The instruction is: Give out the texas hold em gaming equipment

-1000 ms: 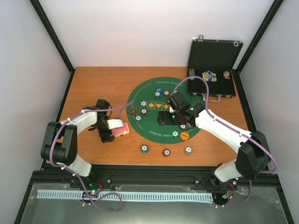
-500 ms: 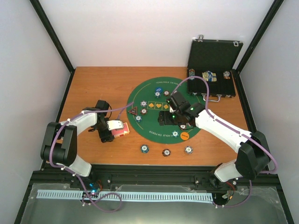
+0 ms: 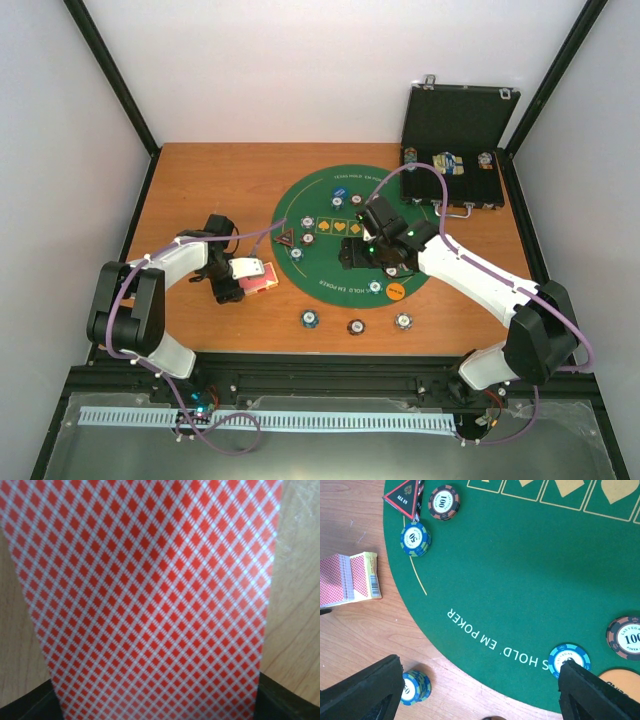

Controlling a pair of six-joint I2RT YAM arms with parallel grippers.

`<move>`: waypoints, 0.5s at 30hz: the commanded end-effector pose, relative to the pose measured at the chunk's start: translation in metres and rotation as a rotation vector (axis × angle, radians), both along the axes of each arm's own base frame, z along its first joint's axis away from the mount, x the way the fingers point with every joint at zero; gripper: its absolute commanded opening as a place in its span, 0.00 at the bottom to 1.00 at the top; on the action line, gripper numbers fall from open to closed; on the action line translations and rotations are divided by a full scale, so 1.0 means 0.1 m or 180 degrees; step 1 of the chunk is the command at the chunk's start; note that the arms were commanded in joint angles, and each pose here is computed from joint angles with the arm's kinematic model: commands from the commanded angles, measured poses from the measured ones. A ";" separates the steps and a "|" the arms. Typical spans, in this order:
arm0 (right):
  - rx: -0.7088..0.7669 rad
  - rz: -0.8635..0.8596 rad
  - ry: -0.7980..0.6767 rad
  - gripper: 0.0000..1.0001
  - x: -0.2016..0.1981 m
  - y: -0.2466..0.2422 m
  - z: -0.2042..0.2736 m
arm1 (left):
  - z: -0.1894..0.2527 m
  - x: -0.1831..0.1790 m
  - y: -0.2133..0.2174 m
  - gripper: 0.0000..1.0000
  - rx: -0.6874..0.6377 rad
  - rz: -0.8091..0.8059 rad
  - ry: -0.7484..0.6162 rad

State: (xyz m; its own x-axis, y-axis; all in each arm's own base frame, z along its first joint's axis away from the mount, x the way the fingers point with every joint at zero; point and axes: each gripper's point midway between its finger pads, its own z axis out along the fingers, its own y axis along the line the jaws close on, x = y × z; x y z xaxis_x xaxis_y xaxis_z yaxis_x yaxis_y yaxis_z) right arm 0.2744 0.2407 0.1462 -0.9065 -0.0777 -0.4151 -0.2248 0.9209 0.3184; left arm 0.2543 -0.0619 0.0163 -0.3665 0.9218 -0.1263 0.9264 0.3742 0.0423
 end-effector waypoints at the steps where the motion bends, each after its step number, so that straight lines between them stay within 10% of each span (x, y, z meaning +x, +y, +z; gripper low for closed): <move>1: 0.0033 0.0012 0.0005 0.84 -0.07 0.00 0.01 | -0.01 0.06 -0.06 0.71 -0.0058 -0.0107 -0.0056; 15: 0.0129 0.0023 0.0065 0.82 -0.10 0.04 -0.06 | 0.00 0.04 -0.08 0.46 -0.0098 -0.0106 -0.0080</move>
